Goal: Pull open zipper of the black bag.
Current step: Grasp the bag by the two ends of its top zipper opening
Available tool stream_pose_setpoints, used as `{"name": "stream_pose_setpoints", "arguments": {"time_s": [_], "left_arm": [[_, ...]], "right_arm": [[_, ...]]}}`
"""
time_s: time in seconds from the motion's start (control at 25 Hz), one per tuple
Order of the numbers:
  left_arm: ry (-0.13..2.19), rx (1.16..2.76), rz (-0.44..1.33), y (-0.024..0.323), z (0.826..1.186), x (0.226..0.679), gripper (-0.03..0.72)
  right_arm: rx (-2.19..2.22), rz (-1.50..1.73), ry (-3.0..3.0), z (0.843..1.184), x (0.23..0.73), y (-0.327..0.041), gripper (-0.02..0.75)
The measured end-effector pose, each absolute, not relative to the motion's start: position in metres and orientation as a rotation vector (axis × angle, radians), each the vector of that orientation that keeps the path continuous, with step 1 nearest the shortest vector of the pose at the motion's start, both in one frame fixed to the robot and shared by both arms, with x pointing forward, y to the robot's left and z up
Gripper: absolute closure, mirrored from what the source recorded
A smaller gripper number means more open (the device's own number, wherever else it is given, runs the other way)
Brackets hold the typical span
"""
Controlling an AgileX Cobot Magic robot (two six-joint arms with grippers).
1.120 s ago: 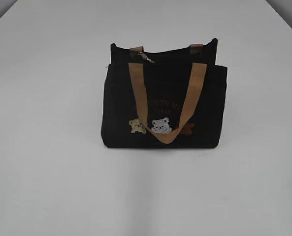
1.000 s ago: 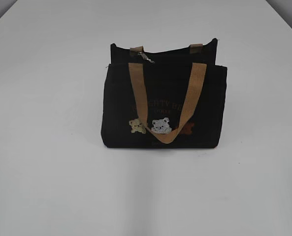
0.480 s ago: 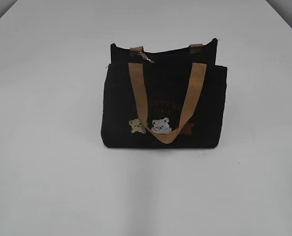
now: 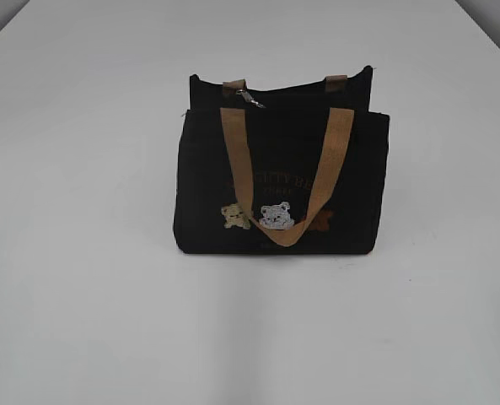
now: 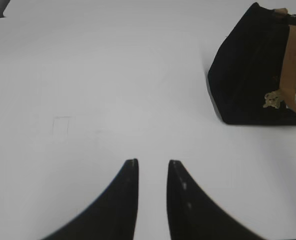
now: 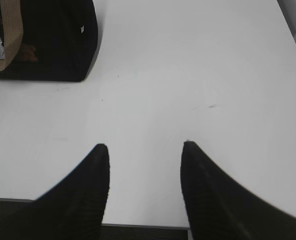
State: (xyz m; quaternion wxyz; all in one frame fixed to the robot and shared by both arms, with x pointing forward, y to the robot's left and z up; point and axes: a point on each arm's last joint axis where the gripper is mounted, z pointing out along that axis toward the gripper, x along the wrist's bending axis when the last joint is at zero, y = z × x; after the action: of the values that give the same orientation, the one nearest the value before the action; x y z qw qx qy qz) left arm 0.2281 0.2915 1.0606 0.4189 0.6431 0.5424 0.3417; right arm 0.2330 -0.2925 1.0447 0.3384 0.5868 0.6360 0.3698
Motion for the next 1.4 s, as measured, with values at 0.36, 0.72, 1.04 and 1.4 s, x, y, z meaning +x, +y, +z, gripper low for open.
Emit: {"name": "stream_pose_setpoints", "arguments": {"time_s": [0.36, 0.72, 1.04, 1.4], "left_arm": [[1.361, 1.613, 0.817, 0.289, 1.061, 0.231, 0.543], [1.304, 1.372, 0.490, 0.264, 1.126, 0.302, 0.341], [1.175, 1.437, 0.136, 0.231, 1.148, 0.427, 0.317], [1.089, 1.599, -0.221, 0.173, 1.125, 0.542, 0.317]], "right_arm": [[1.528, 0.963, 1.657, 1.045, 0.233, -0.292, 0.367], [1.528, 0.963, 1.657, 1.045, 0.233, -0.292, 0.367], [1.532, 0.967, 1.645, 1.066, 0.266, -0.293, 0.367], [1.582, 0.929, 1.728, 1.091, 0.331, -0.290, 0.367]]}}
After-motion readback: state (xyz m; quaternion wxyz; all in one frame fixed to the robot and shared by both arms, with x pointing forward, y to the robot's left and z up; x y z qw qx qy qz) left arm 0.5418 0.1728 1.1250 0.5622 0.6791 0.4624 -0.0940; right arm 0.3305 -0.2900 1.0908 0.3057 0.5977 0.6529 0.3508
